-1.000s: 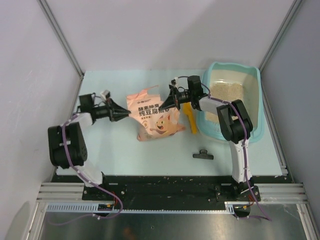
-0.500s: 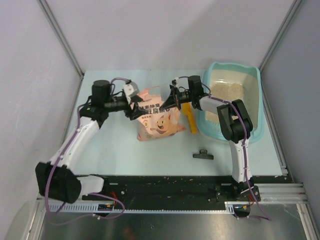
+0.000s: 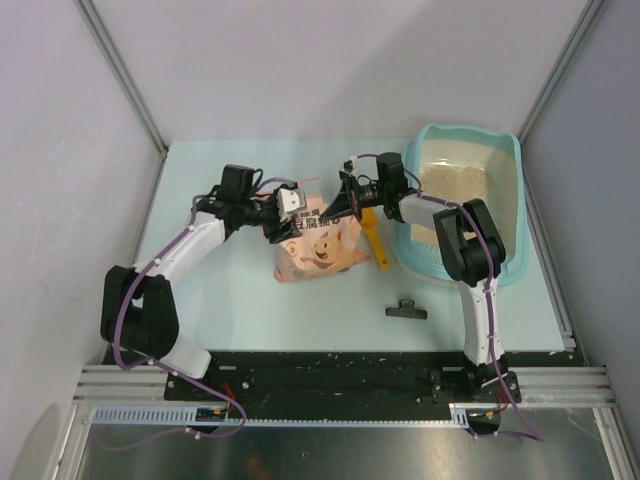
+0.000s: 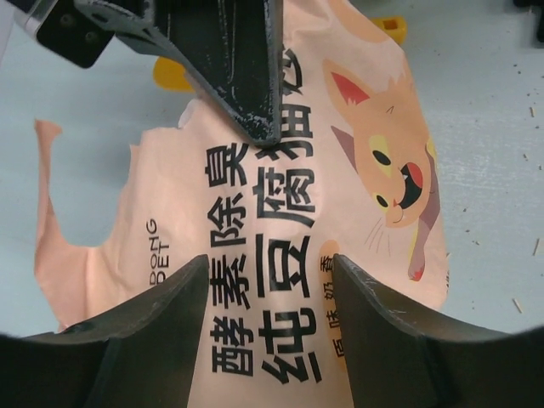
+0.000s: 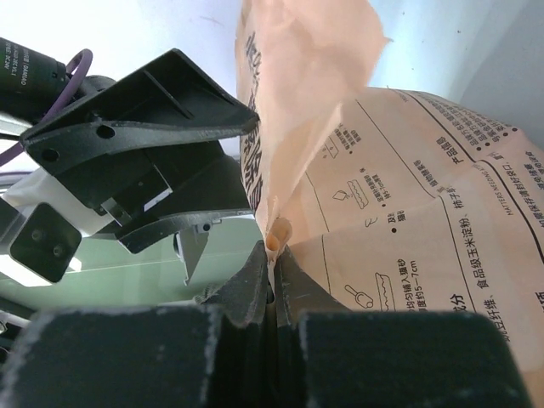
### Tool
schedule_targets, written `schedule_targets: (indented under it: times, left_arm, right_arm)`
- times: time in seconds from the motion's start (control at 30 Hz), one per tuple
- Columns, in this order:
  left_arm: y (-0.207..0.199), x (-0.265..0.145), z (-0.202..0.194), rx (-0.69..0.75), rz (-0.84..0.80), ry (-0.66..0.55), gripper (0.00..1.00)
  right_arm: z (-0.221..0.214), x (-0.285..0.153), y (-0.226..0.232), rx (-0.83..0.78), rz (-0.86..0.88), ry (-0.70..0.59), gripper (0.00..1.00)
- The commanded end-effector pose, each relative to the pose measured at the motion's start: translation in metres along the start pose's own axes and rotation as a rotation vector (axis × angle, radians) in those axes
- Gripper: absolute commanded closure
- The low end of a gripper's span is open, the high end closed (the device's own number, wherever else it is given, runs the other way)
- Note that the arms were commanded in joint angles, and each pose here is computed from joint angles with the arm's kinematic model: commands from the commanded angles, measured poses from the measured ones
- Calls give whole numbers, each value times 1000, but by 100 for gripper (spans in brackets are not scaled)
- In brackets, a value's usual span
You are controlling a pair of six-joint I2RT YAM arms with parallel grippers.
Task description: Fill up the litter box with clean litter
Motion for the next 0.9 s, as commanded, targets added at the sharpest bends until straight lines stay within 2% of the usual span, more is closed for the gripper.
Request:
schedule_targets:
  times: [0.0, 0.27, 0.3, 0.43, 0.5, 0.57, 0.6, 0.67, 0.83, 0.87]
  left_arm:
    - [0, 11, 12, 62, -57, -57, 43]
    - [-16, 14, -4, -8, -144, -1, 54]
    - [-15, 12, -2, -13, -148, 0, 59]
    - [-26, 5, -6, -89, -202, 13, 67]
    - [-28, 3, -7, -122, -212, 17, 77]
    - [-30, 0, -8, -156, -222, 14, 83]
    - [-30, -1, -8, -164, -223, 13, 92]
    - [-32, -2, -7, -184, -229, 8, 100]
    - [-24, -8, -6, -239, -206, -17, 100]
    - [-22, -9, -6, -255, -203, -19, 100]
  right_arm:
    - [-15, -6, 29, -69, 33, 54, 100]
    - [-13, -10, 28, -69, 31, 43, 100]
    - [-12, -11, 28, -71, 30, 39, 100]
    - [-8, -18, 28, -74, 31, 22, 100]
    - [-7, -19, 28, -81, 32, 18, 100]
    - [-6, -21, 31, -98, 36, 16, 100]
    - [-7, -21, 31, -104, 36, 20, 100]
    - [-7, -23, 32, -117, 39, 21, 100]
    - [-2, -35, 46, -287, 47, -37, 100]
    - [2, -37, 45, -281, 33, -70, 100]
Point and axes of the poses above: each gripper's point midway between its finger pads, its own x axis out along the fingers, its own y axis along the line the jaws close on, z = x × y, the point moved 4 cm from there along -x, back along the fingers, and after that the axes turned 14 degrees about x, right-handed, at the moved point
